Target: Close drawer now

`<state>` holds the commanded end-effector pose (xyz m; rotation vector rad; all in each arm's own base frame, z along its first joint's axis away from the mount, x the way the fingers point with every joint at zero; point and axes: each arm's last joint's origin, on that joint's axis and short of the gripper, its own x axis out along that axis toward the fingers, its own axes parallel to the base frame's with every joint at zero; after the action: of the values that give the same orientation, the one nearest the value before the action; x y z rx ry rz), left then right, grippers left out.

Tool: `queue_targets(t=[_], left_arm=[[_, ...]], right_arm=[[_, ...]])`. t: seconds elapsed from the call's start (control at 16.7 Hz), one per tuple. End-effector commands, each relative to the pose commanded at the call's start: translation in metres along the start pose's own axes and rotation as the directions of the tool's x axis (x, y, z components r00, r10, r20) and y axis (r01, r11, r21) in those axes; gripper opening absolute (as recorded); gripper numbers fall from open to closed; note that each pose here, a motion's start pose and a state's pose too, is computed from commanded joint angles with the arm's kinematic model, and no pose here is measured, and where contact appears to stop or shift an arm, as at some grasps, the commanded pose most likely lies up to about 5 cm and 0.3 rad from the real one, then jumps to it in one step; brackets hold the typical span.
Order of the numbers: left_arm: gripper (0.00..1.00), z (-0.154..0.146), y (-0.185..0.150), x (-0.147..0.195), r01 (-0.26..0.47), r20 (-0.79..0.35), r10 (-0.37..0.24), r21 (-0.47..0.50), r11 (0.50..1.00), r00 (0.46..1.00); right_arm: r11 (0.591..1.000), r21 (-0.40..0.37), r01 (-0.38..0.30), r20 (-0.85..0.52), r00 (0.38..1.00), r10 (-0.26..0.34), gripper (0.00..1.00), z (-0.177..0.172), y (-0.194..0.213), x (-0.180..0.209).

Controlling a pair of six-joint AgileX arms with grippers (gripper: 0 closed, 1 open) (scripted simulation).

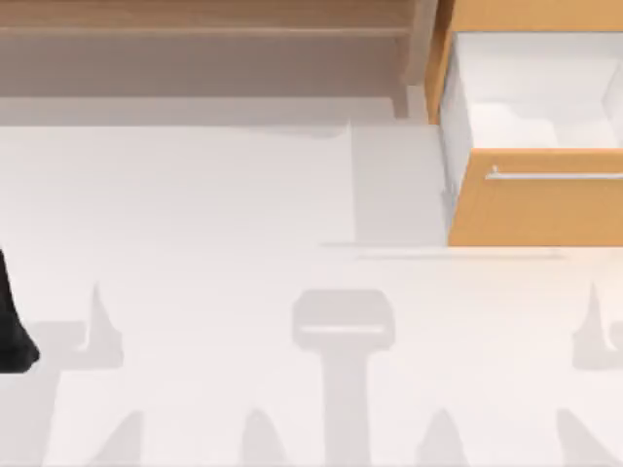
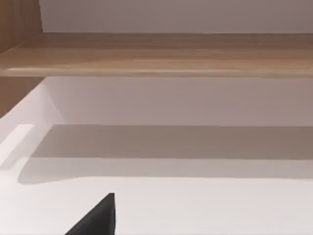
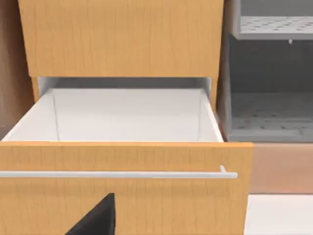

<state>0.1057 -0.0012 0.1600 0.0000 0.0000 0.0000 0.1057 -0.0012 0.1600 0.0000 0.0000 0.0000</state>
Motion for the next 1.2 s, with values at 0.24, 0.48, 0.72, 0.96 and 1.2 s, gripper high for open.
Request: queue_targets(t=[0.24,0.48,0.72,0.96,1.2], left_arm=[[1.00,0.000,0.000,0.000,0.000,0.000,0.000,0.000,1.000,1.000],[1.00,0.000,0.000,0.000,0.000,0.000,0.000,0.000,1.000,1.000],[1.00,0.000,0.000,0.000,0.000,0.000,0.000,0.000,1.000,1.000],[1.00,0.000,0.000,0.000,0.000,0.000,0.000,0.000,1.000,1.000],[1.00,0.000,0.000,0.000,0.000,0.000,0.000,0.000,1.000,1.000]], right_arm=[[1.000,-0.002,0.006,0.013,1.000,-0.006,1.00,0.008,-0.001,0.001],[1.000,-0.006,0.016,0.035,0.999,-0.016,1.00,0.038,-0.007,0.011],[1.000,-0.004,0.015,0.026,1.000,-0.014,1.00,0.072,-0.020,0.043],[1.000,0.000,0.008,0.010,1.000,-0.008,1.00,0.092,-0.041,0.090],[1.000,0.002,0.002,-0.002,1.000,-0.002,1.00,0.094,-0.065,0.131]])
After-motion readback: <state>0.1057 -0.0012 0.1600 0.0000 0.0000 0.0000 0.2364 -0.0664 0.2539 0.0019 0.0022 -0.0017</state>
